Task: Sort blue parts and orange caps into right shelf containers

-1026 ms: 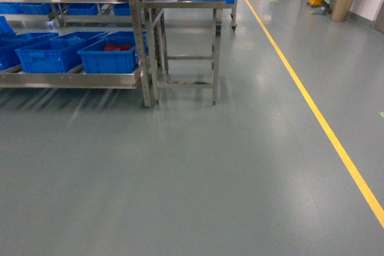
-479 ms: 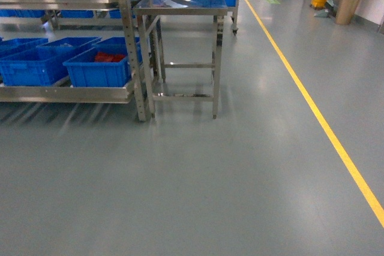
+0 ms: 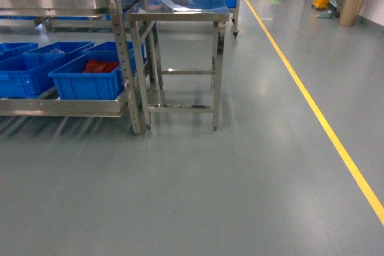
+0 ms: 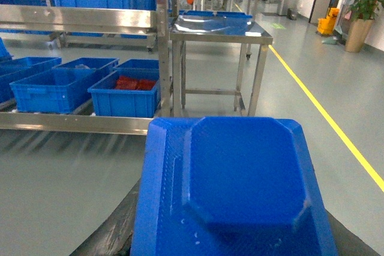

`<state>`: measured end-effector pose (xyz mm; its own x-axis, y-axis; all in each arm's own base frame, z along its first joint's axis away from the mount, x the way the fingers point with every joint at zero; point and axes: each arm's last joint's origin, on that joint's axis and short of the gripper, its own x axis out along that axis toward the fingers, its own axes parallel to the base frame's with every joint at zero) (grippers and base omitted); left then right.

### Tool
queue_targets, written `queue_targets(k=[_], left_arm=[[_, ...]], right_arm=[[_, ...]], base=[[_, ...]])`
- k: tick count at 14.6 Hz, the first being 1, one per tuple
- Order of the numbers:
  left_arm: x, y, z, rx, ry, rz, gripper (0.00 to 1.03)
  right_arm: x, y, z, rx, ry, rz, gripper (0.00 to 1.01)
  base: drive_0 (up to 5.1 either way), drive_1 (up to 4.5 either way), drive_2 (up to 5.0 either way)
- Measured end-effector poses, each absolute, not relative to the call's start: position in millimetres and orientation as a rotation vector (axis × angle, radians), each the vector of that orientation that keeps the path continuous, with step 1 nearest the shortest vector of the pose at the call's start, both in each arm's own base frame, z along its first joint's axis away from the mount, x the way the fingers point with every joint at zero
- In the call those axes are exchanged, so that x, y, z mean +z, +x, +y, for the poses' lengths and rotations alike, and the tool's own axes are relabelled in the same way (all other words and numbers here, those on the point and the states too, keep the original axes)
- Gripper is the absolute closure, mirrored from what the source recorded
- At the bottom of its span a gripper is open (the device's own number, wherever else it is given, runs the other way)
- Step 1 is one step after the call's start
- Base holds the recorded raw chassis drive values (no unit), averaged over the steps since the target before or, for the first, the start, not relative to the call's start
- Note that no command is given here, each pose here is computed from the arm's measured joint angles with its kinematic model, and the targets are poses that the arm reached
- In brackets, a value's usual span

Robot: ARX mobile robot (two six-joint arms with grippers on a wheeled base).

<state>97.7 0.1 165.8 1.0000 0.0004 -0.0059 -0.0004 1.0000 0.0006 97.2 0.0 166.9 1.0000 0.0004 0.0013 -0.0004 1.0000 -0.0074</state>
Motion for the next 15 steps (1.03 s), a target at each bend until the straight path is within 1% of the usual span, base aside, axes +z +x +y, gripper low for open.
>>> queue_targets(k=[15], left_arm=[[165.6, 97.7, 0.1, 0.001, 0.0, 0.008, 0.6]], right_arm=[[166.9, 97.2, 0.0, 0.0, -0.007, -0.001, 0.56]], base=[[0.1, 4.39, -4.3]])
